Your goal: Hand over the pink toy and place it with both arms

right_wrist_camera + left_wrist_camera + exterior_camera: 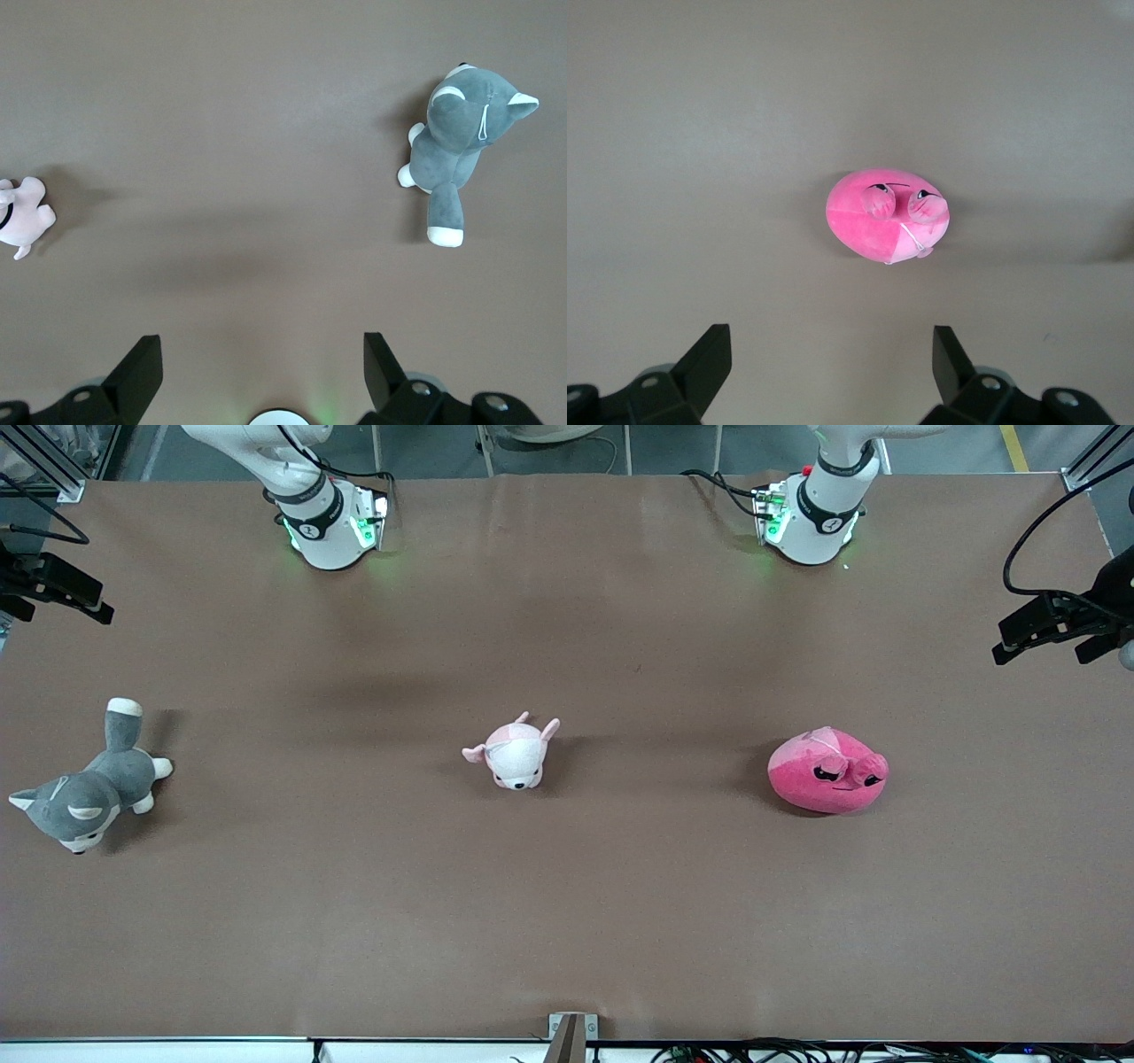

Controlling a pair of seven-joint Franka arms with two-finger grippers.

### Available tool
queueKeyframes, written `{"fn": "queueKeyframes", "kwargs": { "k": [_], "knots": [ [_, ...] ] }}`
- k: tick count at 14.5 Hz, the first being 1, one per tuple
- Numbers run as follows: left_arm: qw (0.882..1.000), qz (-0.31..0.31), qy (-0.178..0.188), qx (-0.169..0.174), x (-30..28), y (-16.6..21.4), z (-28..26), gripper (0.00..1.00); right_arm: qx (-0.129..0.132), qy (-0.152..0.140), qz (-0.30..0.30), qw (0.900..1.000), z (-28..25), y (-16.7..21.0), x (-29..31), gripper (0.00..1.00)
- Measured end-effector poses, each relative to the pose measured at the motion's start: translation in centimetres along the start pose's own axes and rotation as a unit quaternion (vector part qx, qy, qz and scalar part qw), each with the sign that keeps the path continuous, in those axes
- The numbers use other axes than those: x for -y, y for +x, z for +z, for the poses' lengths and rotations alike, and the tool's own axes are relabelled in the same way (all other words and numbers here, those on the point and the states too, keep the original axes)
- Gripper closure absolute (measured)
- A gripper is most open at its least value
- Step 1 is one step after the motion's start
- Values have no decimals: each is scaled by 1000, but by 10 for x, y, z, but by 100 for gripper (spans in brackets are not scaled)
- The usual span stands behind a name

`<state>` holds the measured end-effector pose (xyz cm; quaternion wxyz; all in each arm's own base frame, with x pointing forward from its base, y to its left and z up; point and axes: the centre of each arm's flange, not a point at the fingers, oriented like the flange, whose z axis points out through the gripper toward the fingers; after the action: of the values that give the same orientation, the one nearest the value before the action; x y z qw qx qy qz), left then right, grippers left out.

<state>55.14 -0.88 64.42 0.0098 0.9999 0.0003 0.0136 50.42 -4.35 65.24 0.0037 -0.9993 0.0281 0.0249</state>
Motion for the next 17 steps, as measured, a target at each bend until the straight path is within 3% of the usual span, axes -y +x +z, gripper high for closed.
{"fn": "queueKeyframes", "kwargs": {
  "k": [10, 14, 17],
  "knots": [
    [1000, 0, 0, 6, 0, 2, 5, 0, 1, 0, 0, 1000, 0, 0, 0, 0],
    [998, -1, 2, 70, 0, 20, 69, 0, 1, 0, 2, 1000, 1, 0, -2, 0],
    [995, -2, 4, 99, -1, 41, 125, 0, 21, -1, 6, 1000, 22, 15, -7, 0]
  ]
}}
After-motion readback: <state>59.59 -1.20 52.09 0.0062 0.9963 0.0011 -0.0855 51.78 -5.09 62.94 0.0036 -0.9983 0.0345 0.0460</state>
